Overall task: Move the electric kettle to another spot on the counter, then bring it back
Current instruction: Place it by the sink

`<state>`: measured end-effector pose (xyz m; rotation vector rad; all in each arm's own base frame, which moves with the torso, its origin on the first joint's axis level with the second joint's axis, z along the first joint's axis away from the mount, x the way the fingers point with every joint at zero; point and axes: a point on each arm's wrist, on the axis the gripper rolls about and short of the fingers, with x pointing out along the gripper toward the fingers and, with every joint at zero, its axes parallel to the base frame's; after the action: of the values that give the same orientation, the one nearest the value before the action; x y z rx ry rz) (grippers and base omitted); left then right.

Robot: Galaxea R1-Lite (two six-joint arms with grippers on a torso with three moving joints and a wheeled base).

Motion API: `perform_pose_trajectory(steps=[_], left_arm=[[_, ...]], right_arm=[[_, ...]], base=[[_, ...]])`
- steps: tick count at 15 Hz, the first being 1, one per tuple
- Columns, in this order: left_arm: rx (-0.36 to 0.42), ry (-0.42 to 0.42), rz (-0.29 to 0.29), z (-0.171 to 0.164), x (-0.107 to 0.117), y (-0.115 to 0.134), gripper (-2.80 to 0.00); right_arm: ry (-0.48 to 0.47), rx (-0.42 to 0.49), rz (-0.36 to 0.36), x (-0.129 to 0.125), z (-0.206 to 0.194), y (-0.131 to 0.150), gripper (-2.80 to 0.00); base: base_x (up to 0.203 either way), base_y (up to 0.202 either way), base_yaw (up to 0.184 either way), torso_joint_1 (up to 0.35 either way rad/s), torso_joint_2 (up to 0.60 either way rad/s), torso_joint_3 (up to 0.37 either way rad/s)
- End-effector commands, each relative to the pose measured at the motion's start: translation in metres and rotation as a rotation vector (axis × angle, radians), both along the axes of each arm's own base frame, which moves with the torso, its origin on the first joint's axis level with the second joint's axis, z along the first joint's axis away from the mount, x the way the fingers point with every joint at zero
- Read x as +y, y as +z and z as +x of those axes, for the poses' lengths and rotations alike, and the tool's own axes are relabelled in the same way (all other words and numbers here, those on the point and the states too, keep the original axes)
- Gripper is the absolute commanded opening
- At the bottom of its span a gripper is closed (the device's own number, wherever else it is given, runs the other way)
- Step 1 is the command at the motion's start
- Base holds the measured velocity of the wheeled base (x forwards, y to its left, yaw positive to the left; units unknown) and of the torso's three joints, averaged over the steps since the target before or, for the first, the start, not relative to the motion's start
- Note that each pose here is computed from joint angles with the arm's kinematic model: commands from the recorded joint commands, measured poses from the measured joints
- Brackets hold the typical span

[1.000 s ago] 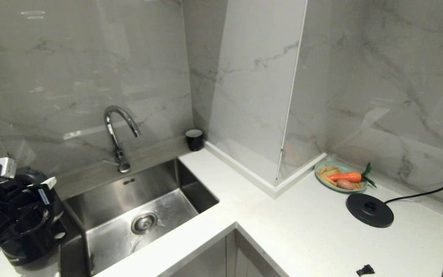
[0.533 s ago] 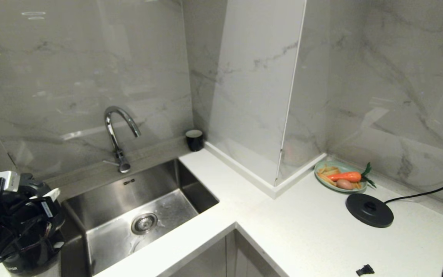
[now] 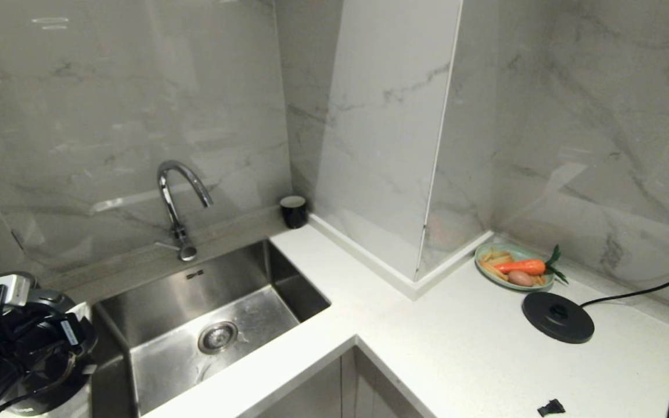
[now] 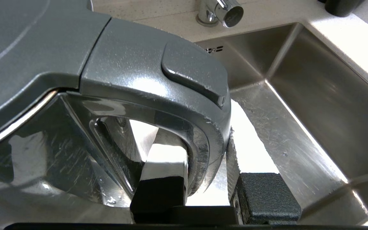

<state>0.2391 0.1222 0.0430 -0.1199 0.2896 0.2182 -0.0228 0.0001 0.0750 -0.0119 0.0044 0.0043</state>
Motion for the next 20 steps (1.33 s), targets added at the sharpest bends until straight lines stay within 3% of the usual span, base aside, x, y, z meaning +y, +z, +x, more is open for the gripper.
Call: perform_pose_trajectory(steps=[1, 7, 8, 16, 20], left_arm=[[-0.003, 0.003, -0.001, -0.001, 0.0, 0.0, -2.8], [0.001, 0.032, -0.002, -0.004, 0.008, -0.001, -2.8], [-0.001, 0.036, -0.001, -0.004, 0.009, -0.001, 0.0], [0.005, -0.006, -0.019, -0.015, 0.001, 0.003, 0.0], [0.045, -0.013, -0.044, -0.026, -0.006, -0.002, 0.0]], right_arm=[[0.0, 0.0, 0.0, 0.0, 0.0, 0.0, -2.8], [0.0, 0.0, 0.0, 0.0, 0.0, 0.0, -2.8], [0.0, 0.0, 0.0, 0.0, 0.0, 0.0, -2.8], [0.0, 0.0, 0.0, 0.0, 0.0, 0.0, -2.8], [0.0, 0.0, 0.0, 0.0, 0.0, 0.0, -2.8]], base=[[0.0, 0.0, 0.0, 0.0, 0.0, 0.0], [0.0, 0.0, 0.0, 0.0, 0.0, 0.0], [0.0, 0.0, 0.0, 0.0, 0.0, 0.0], [0.0, 0.0, 0.0, 0.0, 0.0, 0.0], [0.0, 0.0, 0.0, 0.0, 0.0, 0.0]])
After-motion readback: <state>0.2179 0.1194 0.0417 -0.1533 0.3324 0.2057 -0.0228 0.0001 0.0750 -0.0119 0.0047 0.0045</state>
